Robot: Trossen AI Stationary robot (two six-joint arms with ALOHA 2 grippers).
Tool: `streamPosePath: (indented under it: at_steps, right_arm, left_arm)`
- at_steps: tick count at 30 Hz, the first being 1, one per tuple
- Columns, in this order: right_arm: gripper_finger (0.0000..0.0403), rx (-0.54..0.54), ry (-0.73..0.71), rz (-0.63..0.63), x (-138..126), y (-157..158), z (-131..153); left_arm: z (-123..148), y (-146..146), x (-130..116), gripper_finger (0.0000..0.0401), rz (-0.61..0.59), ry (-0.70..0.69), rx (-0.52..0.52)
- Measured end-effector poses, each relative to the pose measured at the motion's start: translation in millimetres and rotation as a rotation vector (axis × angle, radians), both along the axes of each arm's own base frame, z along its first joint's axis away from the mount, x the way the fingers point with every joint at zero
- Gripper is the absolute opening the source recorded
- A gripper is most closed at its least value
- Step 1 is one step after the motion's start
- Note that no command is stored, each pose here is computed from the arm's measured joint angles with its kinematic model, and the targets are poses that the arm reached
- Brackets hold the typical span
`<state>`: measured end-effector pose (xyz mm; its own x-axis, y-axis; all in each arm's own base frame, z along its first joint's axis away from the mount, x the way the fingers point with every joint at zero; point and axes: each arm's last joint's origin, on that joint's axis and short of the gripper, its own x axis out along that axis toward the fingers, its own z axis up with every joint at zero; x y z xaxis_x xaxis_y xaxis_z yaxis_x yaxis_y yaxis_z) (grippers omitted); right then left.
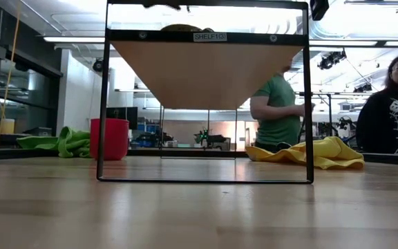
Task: Stack small to large cups/mugs on shelf
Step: Put the blue cup on the shelf
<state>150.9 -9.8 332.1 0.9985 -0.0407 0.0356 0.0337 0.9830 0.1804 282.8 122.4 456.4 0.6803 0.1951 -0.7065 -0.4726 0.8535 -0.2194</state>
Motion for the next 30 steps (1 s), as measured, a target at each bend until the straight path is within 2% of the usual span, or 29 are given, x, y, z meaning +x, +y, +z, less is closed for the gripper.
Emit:
streamPosePath:
  at_steps: [9,14,18,25,30]
  right_arm:
    - [0.0094,0.000,0.000,0.000,0,0,0]
    - [0.0094,0.000,0.000,0.000,0,0,0]
    - [0.0094,0.000,-0.001,0.000,0,0,0]
    - [0.0094,0.000,-0.001,-0.001,0,0,0]
    - [0.0094,0.024,-0.003,-0.049,0,-1,0]
  left_arm:
    - [55,-27,-31,0.0280,-0.048,-0.329,0.194]
    - [52,-40,-46,0.0280,-0.045,-0.431,0.263]
    - [26,-54,-61,0.0280,-0.049,-0.548,0.283]
    - [-49,-82,-94,0.0280,-0.127,-0.755,0.210]
    - [-98,-95,-115,0.0280,-0.088,-0.844,0.181]
